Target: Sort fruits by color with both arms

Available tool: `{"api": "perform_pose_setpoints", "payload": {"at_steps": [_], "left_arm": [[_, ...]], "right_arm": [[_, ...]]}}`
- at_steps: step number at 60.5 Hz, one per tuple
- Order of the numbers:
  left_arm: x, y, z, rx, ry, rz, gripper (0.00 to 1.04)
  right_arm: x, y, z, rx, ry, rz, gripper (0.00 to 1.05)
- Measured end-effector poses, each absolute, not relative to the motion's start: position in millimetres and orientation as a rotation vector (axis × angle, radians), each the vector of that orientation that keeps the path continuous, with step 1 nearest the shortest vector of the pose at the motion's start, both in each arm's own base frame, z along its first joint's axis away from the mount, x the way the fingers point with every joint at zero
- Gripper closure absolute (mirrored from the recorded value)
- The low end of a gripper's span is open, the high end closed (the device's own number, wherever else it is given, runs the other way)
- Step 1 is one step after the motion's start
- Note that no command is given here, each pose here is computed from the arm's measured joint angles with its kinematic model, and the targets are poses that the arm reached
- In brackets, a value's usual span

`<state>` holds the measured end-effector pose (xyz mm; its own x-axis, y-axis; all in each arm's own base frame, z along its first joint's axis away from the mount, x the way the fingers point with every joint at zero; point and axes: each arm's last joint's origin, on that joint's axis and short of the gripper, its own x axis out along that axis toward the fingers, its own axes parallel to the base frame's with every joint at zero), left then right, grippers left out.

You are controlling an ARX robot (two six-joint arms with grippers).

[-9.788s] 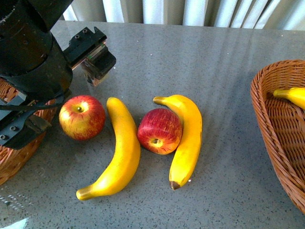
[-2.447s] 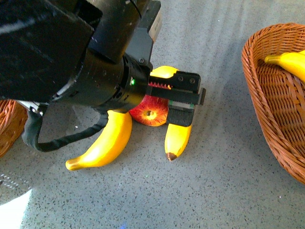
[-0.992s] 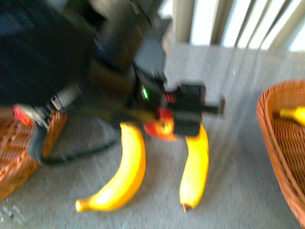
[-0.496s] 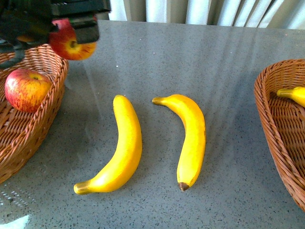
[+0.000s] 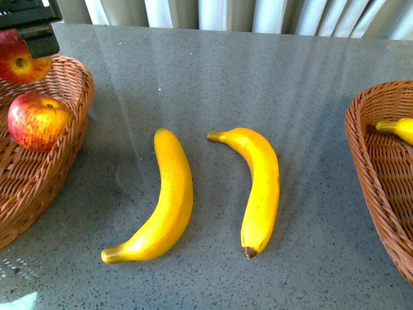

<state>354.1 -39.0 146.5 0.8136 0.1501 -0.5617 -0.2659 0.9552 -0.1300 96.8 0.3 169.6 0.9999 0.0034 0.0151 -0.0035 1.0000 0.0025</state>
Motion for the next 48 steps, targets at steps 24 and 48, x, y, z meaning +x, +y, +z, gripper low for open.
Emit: {"api": "perform_pose_setpoints", "payload": {"at_steps": [24,48], "left_arm": [[351,-28,148,-0.255,0.495,0.181,0.09],[267,0,162,-0.043,0.009,0.000,0.59]], "right_arm": [[97,0,170,0.003,-0.015,0.003,0.09],[97,0,170,0.003,-0.015,0.003,0.09]]}}
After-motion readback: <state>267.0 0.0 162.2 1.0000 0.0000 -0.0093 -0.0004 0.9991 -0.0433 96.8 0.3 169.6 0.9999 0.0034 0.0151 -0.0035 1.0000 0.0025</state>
